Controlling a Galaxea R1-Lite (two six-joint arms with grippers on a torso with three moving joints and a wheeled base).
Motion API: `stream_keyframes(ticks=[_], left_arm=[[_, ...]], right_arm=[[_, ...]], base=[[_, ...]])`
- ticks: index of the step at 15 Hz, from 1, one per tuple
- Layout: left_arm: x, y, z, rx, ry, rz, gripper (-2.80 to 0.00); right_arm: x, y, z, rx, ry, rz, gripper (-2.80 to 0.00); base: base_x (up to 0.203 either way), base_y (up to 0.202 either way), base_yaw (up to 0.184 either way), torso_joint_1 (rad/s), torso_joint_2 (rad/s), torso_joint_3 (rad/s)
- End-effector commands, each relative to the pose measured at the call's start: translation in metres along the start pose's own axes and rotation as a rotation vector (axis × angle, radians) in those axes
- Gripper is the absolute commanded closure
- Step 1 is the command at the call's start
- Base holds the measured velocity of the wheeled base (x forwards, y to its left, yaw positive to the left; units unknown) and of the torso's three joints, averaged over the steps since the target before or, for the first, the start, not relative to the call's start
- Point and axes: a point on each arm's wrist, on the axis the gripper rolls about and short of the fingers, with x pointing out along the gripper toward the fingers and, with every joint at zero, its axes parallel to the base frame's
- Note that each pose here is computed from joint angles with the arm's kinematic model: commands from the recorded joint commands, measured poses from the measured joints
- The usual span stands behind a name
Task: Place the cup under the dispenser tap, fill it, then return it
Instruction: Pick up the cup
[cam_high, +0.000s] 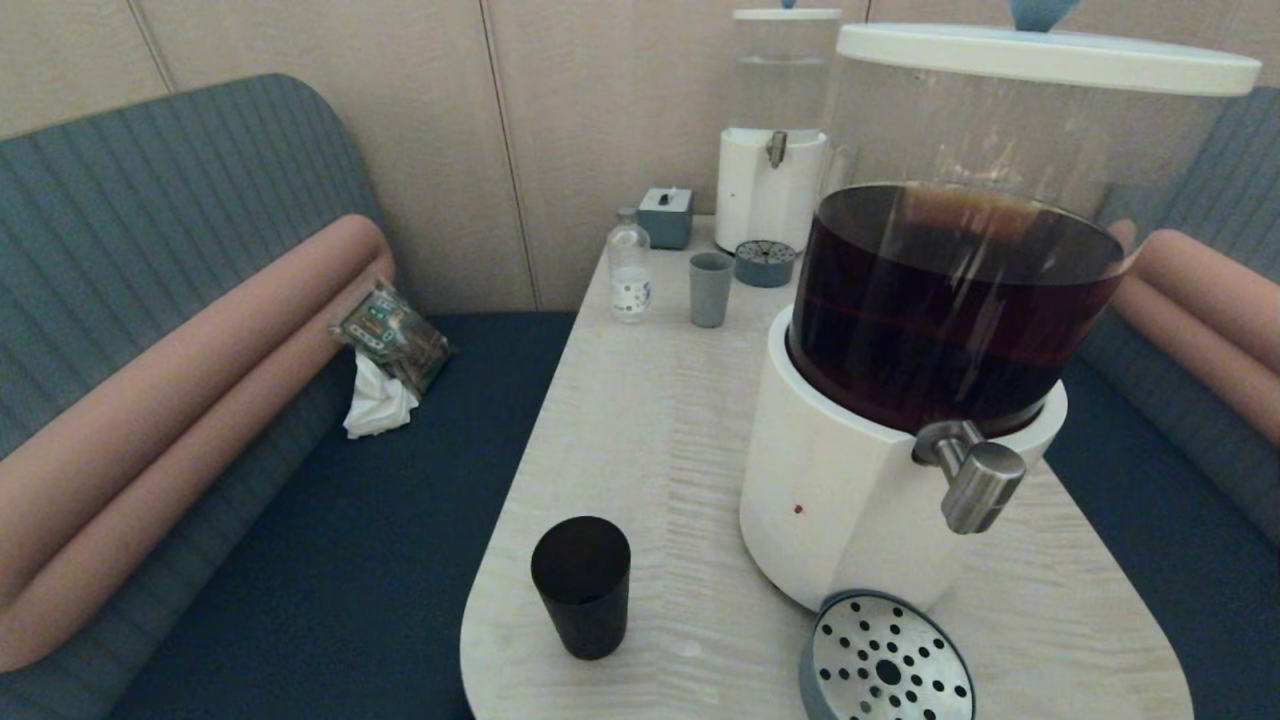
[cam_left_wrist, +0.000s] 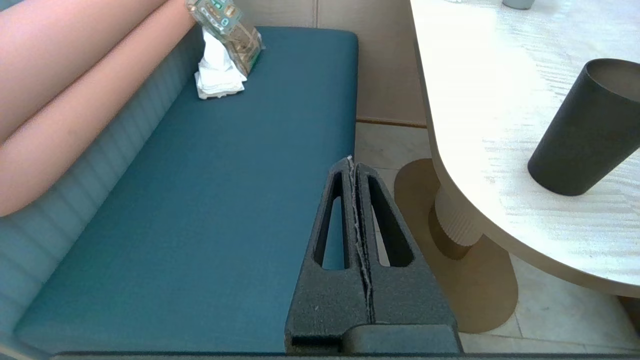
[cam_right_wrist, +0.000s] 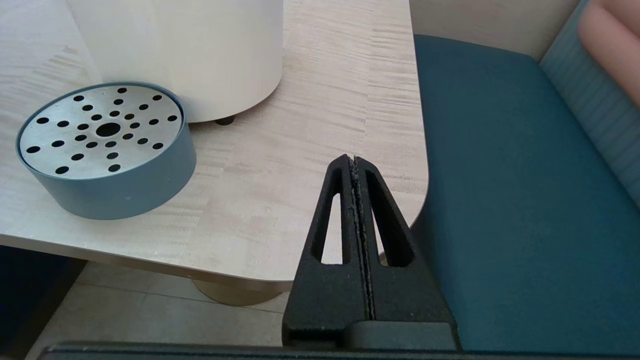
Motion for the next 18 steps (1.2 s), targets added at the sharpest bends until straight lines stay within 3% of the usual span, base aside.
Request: stream_keyframes(ticks=[1,8,11,13,18], left_arm=[[0.0,0.0,0.0,-0.001,-0.002,0.0,0.0],[-0.001,0.0,0.003,0.008,-0.013,0.001,0.0],[-0.01,-0.002,0.031,0.003,-0.08,-0.027,0.0],[-0.022,-0.005,0.059,0.003,-0.087,-0.079,0.0],[0.0,-0.013,0.095,-0.022,0.053,-0.29,0.0]], right_arm=[[0.0,0.0,-0.003,-0.001,0.005,0.001,0.0],[0.001,0.0,-0.003,0.001,0.005,0.002,0.0],[0.0,0.0,-0.002,0.001,0.004,0.002,0.0],[0.0,0.0,-0.002,0.0,0.003,0.002,0.0],[0.0,0.0,-0.002,0.001,0.004,0.002,0.0]], base=[[0.0,0.0,0.0,0.0,0.0,0.0],[0.0,0.0,0.0,0.0,0.0,0.0],[0.0,0.0,0.0,0.0,0.0,0.0],[0.0,0.0,0.0,0.0,0.0,0.0],[0.0,0.0,0.0,0.0,0.0,0.0]])
